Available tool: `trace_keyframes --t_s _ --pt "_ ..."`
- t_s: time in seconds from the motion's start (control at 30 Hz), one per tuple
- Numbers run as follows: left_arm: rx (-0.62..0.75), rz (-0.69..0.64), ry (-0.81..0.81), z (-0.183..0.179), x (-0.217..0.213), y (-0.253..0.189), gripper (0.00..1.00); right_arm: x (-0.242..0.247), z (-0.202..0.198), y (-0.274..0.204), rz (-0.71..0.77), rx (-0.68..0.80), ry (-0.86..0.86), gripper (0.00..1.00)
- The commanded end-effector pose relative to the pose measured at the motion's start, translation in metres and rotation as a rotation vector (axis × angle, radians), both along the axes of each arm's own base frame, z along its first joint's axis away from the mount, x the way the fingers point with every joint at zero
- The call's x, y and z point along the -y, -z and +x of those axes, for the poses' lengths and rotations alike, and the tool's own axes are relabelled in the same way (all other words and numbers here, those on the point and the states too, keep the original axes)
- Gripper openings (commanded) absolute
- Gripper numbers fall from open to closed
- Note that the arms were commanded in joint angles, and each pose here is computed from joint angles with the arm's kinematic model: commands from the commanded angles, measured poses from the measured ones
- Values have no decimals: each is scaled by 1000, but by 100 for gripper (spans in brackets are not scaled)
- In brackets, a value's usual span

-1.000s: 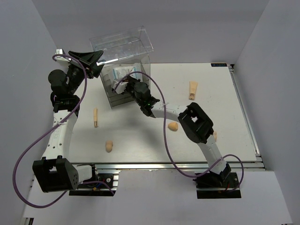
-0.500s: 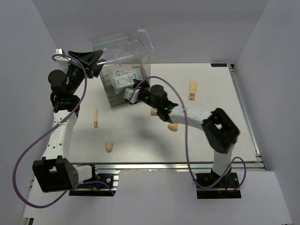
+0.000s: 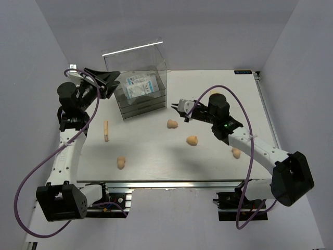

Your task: Organize the makeup

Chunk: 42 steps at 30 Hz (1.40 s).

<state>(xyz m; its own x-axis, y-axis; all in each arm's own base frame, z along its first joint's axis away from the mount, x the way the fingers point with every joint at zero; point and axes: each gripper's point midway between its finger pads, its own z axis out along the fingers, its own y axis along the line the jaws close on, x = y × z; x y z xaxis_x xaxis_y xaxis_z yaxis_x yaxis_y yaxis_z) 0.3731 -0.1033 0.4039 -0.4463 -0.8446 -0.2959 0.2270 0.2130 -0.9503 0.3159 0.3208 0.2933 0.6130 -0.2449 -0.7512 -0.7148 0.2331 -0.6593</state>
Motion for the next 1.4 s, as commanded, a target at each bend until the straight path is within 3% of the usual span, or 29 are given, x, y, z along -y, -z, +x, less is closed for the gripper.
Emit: trace_keyframes --t_s 0.0,0.23,0.43,0.47,0.57,0.63,0.7,0.8,0.87,0.97,1.0,1.17,1.2,1.37 --pt "-64 120 -19 -25 -1 31 72 11 -27 25 -29 -105 -49 17" --pt "-315 135 -55 -56 -6 113 83 24 -30 35 -24 -176 2 19" --pt "-603 259 -88 -87 -19 173 92 26 -28 45 -37 -207 24 20" --pt "-595 256 -91 -89 -19 172 90 27 -28 46 -36 -218 29 20" --pt "-567 212 -97 -81 -11 182 44 31 -20 48 -22 -263 75 20" --pt "-554 234 -96 -71 6 201 28 32 -18 49 4 -344 95 20" --pt "-453 251 -38 -60 45 209 30 36 -14 48 27 -417 116 20" --pt "-297 179 -59 -41 79 196 54 40 -18 48 32 -450 118 22" --pt "-327 184 -110 -27 83 219 66 45 -21 50 35 -454 131 23" --pt "-265 138 -225 -2 78 225 71 53 -22 50 39 -454 155 24" --pt "-189 84 -255 5 79 209 71 56 -23 53 38 -460 164 24" --pt "-182 11 -453 38 57 235 74 67 -22 53 50 -464 201 26" --pt "-147 -57 -500 43 50 227 74 69 -22 54 50 -465 207 26" --pt "-125 -124 -564 66 48 251 67 76 -18 50 59 -457 232 26"
